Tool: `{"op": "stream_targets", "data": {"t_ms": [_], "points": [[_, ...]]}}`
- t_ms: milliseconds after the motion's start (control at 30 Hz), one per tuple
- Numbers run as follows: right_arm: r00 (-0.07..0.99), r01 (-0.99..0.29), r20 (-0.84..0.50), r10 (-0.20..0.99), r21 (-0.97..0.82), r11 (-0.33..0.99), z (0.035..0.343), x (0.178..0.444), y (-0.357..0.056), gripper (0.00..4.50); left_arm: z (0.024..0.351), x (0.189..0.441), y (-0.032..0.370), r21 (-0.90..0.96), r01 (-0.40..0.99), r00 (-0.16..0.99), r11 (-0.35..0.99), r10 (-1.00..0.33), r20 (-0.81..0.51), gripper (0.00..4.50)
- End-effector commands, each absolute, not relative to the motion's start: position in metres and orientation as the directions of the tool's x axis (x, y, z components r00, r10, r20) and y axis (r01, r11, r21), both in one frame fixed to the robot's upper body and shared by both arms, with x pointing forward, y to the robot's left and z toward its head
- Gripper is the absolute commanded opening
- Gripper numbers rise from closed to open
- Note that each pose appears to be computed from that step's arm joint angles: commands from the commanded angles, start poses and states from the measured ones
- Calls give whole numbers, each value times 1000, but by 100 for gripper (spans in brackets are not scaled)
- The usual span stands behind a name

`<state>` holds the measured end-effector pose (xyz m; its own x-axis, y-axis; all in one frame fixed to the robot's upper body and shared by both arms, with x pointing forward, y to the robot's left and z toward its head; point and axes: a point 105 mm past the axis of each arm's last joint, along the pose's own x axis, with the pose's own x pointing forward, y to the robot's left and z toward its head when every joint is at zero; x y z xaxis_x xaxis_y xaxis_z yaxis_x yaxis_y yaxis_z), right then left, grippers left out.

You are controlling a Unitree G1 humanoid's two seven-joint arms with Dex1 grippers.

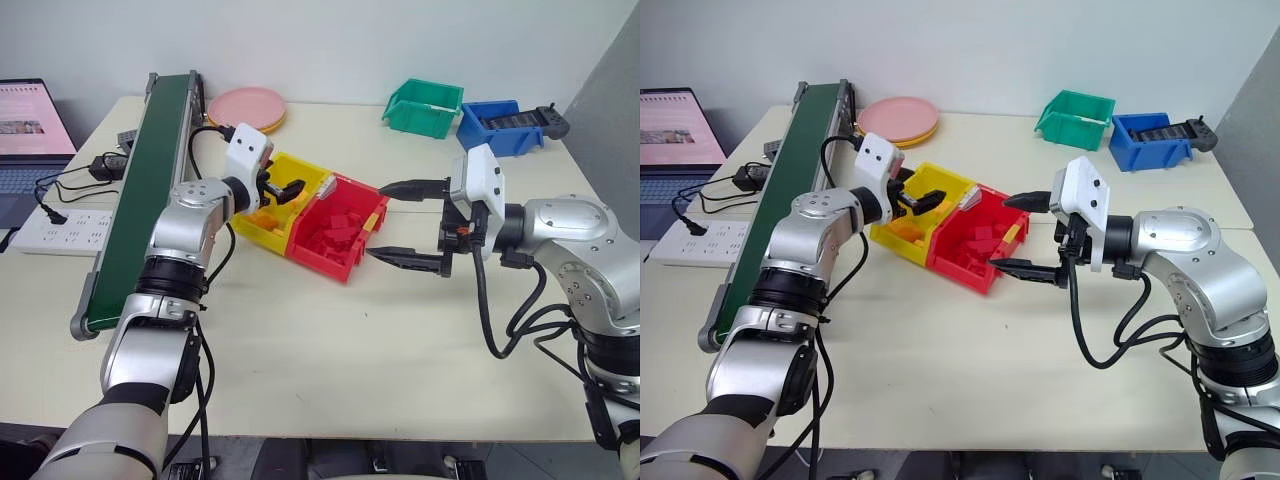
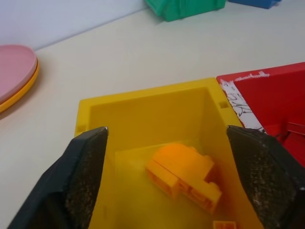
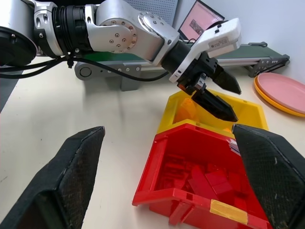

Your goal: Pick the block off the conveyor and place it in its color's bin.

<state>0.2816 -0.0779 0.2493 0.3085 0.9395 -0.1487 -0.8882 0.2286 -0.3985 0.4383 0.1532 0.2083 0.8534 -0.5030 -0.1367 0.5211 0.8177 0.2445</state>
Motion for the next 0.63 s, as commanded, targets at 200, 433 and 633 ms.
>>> {"op": "stream_targets", "data": {"t_ms": [200, 433, 633], "points": [[414, -808, -43, 909, -477, 345, 255, 292, -95, 450, 230, 362, 179, 363, 527, 836, 768, -546, -58, 448], [460, -797, 11, 888, -435, 419, 236, 299, -105, 450, 213, 321, 203, 303, 462, 883, 834, -464, -71, 448], [501, -780, 7, 865, -430, 455, 223, 305, -118, 450, 201, 303, 187, 255, 483, 871, 837, -488, -50, 448]]}}
